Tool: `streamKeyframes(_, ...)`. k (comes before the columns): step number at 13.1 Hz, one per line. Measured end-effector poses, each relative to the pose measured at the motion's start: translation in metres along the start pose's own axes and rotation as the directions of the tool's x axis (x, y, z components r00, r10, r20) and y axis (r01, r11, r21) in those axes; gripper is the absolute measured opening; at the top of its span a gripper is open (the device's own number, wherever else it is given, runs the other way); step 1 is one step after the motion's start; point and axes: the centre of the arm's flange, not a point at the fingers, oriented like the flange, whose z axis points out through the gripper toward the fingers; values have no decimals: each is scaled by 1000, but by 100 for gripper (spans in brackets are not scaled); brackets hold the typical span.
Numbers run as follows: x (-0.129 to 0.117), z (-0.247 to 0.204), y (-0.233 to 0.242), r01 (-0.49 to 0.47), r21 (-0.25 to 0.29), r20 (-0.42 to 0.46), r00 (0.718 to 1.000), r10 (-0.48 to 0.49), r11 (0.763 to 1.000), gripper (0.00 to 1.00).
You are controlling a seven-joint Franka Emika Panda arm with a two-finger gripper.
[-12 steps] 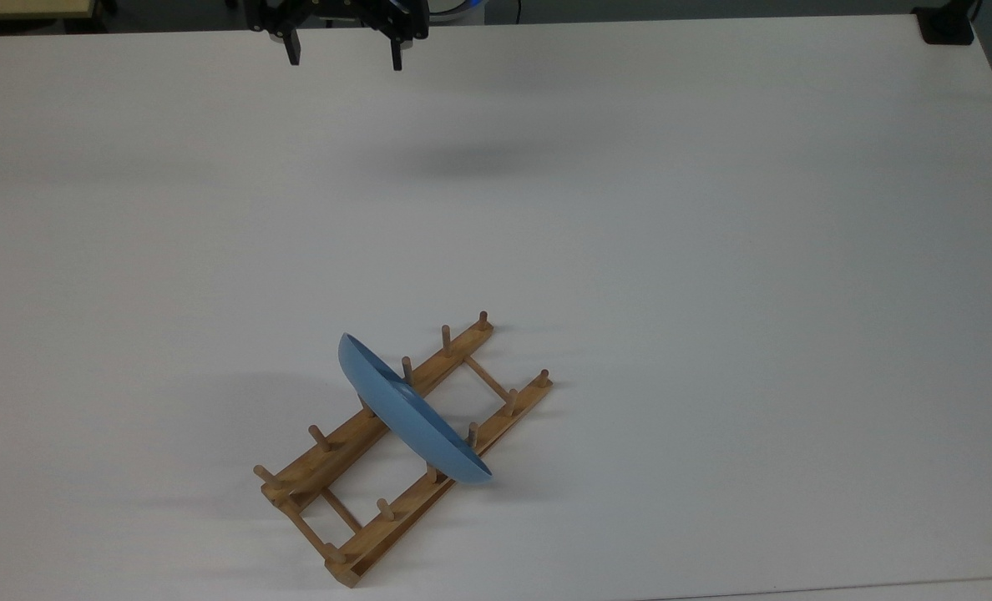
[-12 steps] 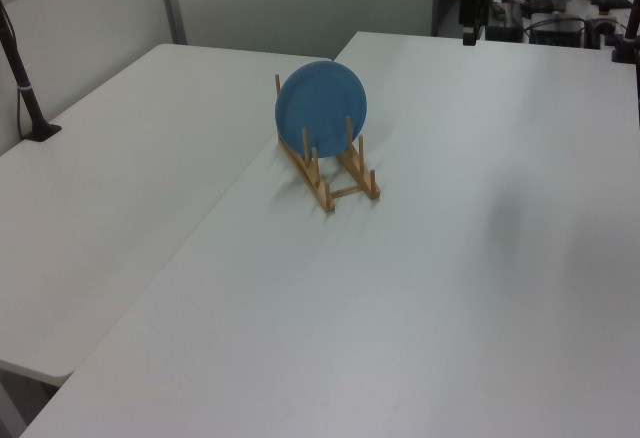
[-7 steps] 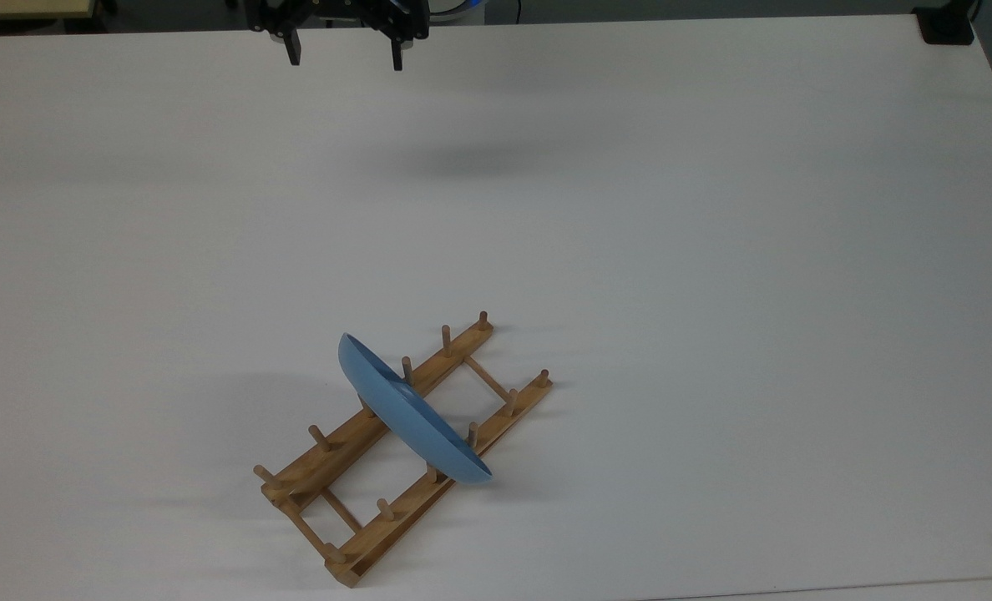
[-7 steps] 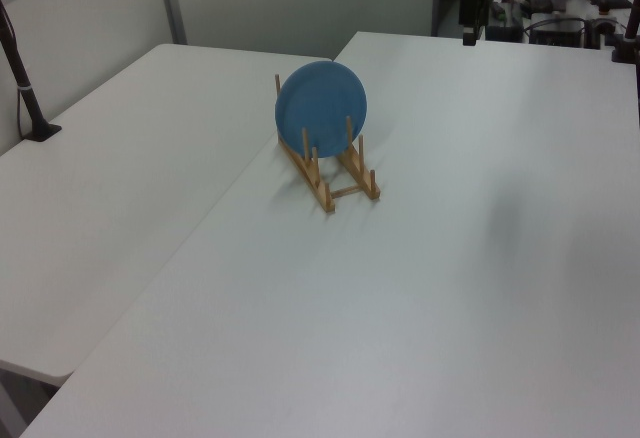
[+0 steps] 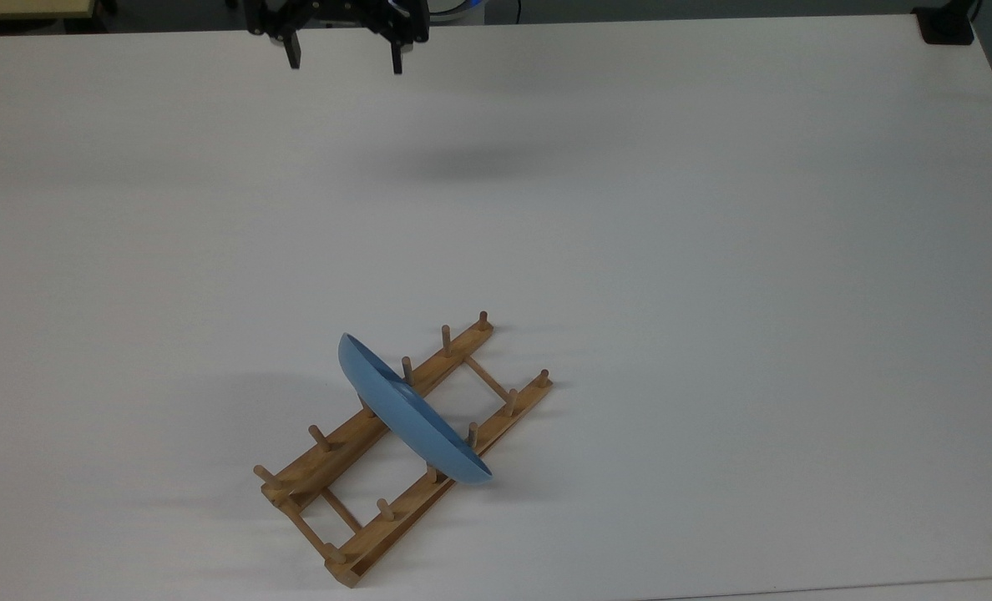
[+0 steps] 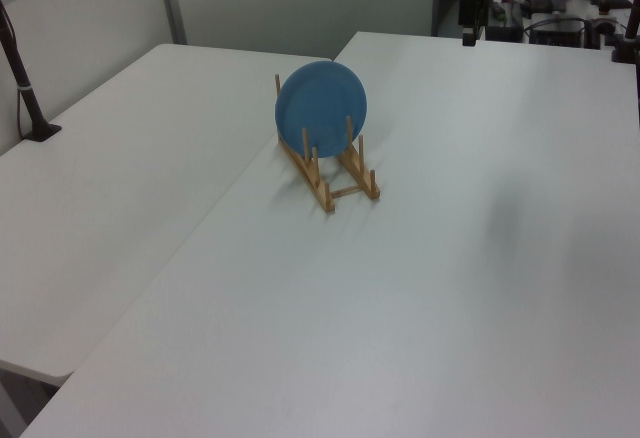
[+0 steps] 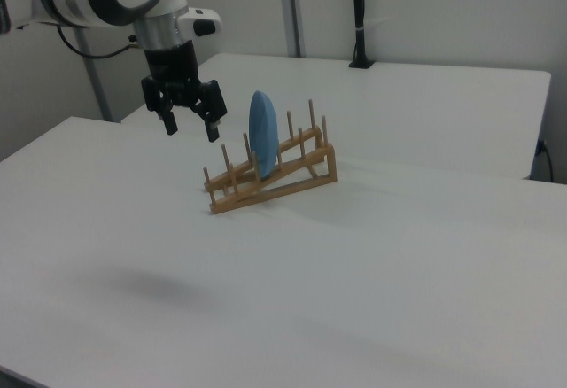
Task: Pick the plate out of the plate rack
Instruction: 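Move the open gripper down to the rim of the blue plate, then close the gripper on the blue plate's rim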
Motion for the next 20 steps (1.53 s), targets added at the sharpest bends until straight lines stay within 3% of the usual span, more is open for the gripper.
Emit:
streamKeyframes(5, 43, 17, 0, 4, -12, -190, 982, -6, 1000, 100)
streamKeyframes(8, 71, 37, 2, 19, -75, -287, 957, -40, 997, 100)
streamKeyframes(11, 99, 55, -1, 40, -130, -402, 911, -90, 991, 99)
streamKeyframes(12, 105, 61, -2, 43, -152, -423, 900, -105, 987, 91)
streamKeyframes(14, 116, 77, -13, 33, -200, -452, 883, -122, 979, 86)
streamKeyframes(17, 131, 113, -34, -7, -267, -472, 873, -124, 964, 70)
streamKeyframes(19, 139, 130, -50, -14, -286, -471, 873, -127, 958, 61)
streamKeyframes(20, 141, 131, -52, -14, -286, -472, 872, -129, 958, 50)
